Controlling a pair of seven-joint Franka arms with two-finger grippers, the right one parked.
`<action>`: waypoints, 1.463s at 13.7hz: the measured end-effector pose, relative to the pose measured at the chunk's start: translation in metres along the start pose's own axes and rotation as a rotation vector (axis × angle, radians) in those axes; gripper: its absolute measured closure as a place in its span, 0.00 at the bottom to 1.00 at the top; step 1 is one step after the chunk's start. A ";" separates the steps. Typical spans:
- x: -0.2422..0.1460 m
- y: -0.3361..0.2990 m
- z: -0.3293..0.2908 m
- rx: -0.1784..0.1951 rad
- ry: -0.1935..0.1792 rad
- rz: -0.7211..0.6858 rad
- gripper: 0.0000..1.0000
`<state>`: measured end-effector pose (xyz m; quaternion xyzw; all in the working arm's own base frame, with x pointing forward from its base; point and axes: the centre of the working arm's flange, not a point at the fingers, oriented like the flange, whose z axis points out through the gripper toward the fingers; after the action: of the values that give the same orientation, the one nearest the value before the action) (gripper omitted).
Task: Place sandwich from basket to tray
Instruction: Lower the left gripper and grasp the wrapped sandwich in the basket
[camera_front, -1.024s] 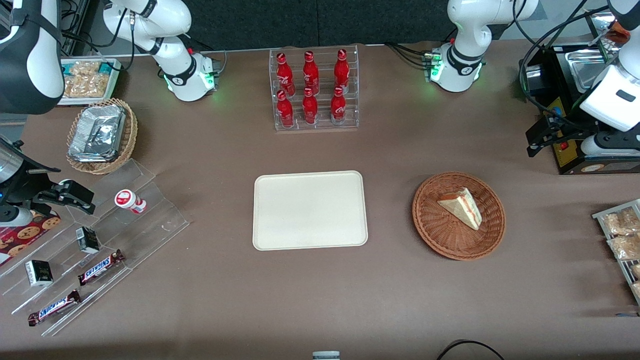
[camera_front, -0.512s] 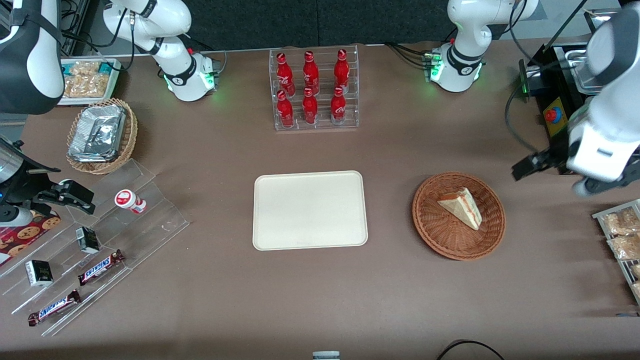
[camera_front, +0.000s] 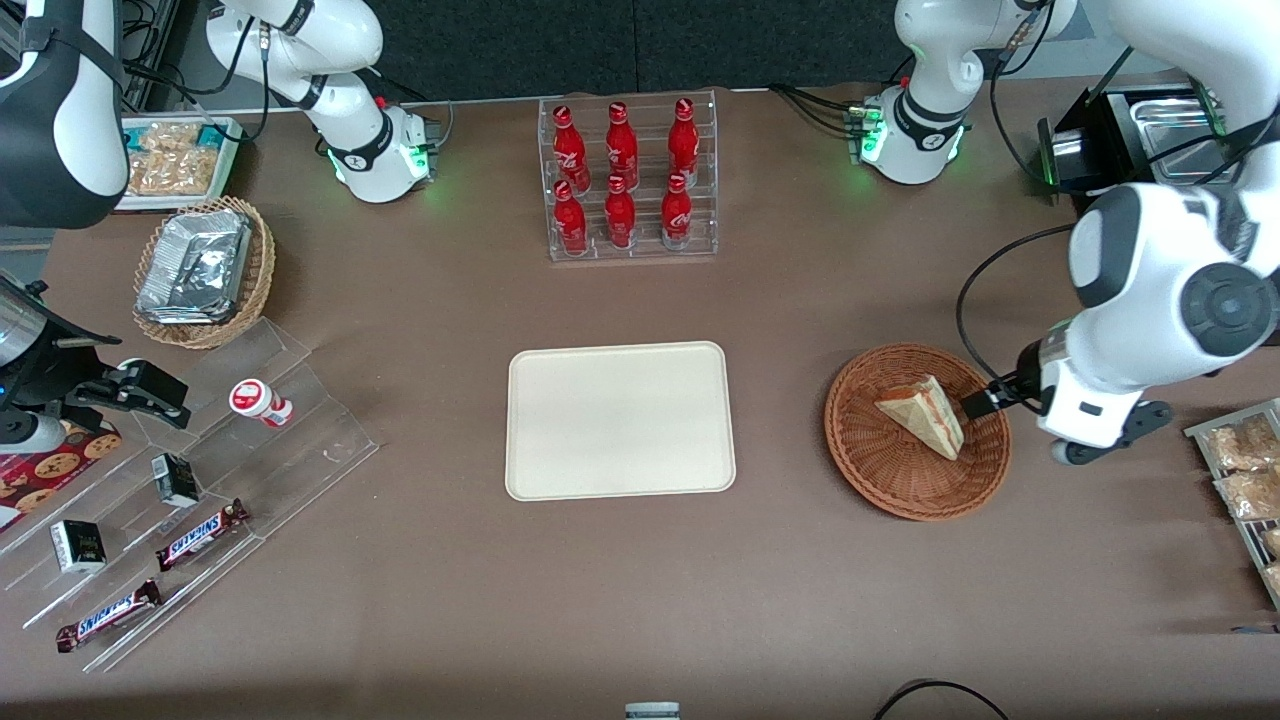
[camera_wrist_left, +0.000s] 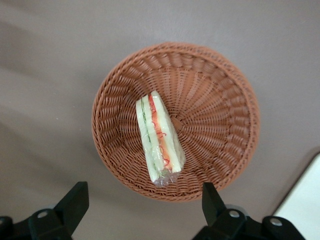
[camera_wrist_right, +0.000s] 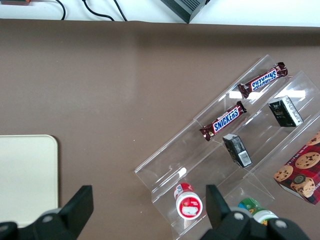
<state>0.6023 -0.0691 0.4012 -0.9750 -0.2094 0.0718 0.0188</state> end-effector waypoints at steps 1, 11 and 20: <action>-0.002 0.000 0.014 -0.007 0.000 -0.011 0.00; -0.024 -0.012 0.145 -0.092 0.079 -0.169 0.00; -0.015 -0.003 0.180 -0.119 0.082 -0.272 0.49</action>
<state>0.5606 -0.0711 0.2250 -0.9392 -0.3423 0.0163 -0.0207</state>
